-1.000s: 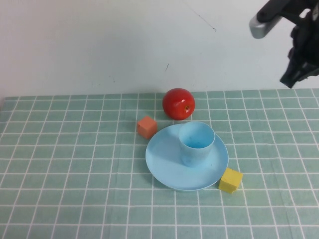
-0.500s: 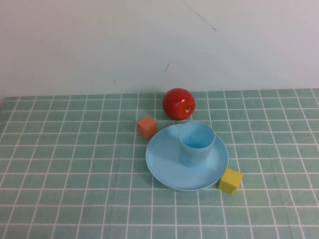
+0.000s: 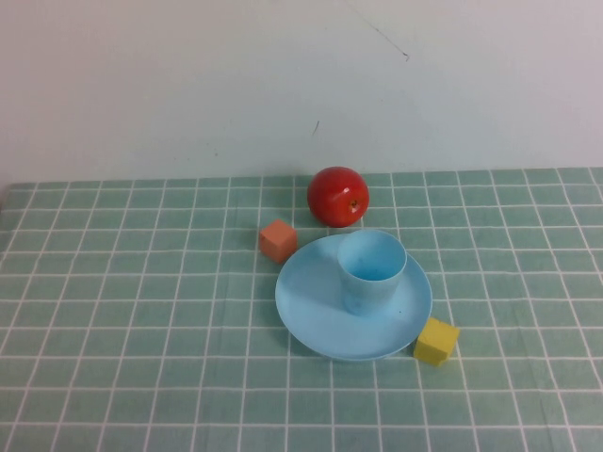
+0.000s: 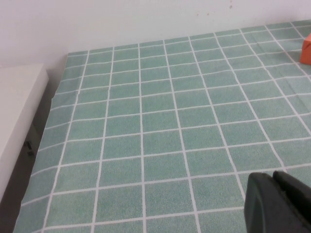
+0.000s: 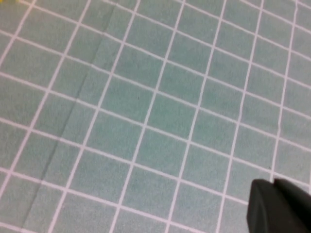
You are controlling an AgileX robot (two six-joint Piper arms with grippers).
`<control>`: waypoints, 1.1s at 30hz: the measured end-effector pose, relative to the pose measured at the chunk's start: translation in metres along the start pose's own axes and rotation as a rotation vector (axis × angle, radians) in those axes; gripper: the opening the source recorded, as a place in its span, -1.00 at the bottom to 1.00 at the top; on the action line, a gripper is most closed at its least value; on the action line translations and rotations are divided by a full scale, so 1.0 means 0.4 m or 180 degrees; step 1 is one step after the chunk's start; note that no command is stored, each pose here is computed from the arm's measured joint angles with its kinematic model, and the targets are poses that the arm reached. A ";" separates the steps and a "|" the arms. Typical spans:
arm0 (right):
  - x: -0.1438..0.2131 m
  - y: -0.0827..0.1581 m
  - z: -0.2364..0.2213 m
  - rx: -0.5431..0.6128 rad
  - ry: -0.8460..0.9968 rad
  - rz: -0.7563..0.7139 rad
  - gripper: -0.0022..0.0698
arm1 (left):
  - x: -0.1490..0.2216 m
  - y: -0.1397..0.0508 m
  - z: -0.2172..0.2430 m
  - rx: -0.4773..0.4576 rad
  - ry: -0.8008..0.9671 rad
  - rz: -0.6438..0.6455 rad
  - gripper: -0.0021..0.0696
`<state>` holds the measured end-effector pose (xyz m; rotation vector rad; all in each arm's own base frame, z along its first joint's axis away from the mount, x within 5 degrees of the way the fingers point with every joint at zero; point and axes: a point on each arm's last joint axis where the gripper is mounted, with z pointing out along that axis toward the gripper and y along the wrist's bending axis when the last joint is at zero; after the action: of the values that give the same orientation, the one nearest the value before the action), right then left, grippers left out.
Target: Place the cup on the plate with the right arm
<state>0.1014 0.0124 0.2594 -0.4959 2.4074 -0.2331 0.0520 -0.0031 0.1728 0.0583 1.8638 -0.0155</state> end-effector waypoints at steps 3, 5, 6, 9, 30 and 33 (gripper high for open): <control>0.018 0.009 0.017 -0.0022 -0.0056 -0.0021 -0.95 | 0.000 0.000 0.000 0.0000 0.0000 0.0000 -0.95; 0.013 0.012 0.019 -0.0037 -0.0202 -0.0018 -0.95 | 0.000 0.000 0.000 0.0000 0.0000 0.0000 -0.95; 0.006 0.012 0.019 -0.0040 -0.0296 -0.0022 -0.95 | 0.000 0.000 0.000 0.0000 0.0000 0.0000 -0.95; -0.008 0.014 0.017 -0.0055 -0.0509 -0.0027 -0.95 | 0.000 0.000 0.000 0.0000 0.0000 0.0000 -0.95; -0.017 0.026 0.016 -0.0257 -0.0632 0.0297 -0.95 | 0.000 0.000 0.000 0.0000 0.0000 0.0000 -0.95; -0.010 0.022 0.008 -0.0204 -0.0719 0.0269 -0.95 | 0.000 0.000 0.000 0.0000 0.0000 0.0000 -0.95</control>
<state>0.1037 0.0218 0.2568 -0.4242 2.2142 -0.0594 0.0520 -0.0031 0.1728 0.0583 1.8638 -0.0155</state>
